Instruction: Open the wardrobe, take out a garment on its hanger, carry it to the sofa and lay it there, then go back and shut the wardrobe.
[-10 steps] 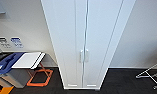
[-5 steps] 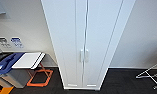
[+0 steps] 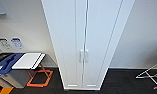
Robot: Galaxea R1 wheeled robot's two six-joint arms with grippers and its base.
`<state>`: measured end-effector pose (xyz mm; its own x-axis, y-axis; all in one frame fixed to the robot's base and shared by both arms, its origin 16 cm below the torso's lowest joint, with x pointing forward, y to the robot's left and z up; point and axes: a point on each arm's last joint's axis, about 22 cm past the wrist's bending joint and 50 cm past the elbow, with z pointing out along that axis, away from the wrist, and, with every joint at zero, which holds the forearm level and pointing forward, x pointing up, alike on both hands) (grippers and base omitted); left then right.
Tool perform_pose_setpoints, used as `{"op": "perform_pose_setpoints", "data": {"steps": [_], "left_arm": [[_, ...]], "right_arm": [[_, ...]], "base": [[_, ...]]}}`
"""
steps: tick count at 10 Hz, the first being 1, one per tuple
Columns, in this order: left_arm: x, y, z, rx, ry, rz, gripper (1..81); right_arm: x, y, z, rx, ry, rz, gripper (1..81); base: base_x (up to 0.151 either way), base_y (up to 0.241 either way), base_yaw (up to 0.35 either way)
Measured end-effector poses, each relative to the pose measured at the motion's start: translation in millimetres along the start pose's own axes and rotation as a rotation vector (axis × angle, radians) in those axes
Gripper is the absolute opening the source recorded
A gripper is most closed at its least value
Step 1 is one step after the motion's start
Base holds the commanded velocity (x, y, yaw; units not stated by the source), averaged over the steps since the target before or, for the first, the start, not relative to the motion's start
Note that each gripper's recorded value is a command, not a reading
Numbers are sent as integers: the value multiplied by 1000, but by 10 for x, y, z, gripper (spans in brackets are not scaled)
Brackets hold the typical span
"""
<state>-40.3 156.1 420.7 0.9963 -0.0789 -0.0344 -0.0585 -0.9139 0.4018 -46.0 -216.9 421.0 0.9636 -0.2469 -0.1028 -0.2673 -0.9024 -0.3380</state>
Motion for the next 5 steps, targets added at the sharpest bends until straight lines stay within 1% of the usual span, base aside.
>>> {"op": "perform_pose_setpoints", "data": {"steps": [1,2,3,4,5], "left_arm": [[-151,82,39,15,-51,1,811],[-283,147,61,28,-94,1,811],[-342,164,67,35,-113,2,811],[-349,166,67,36,-114,2,811],[-354,143,63,42,-118,2,811]], "right_arm": [[-347,-173,47,18,-46,-42,811],[-601,-199,40,17,-78,-56,811],[-777,-142,8,4,-102,-63,811],[-889,-116,-12,-2,-115,-63,811],[-921,-131,-10,-1,-118,-62,811]], "base": [[0,0,0],[0,0,0],[0,0,0],[0,0,0],[0,0,0]]}}
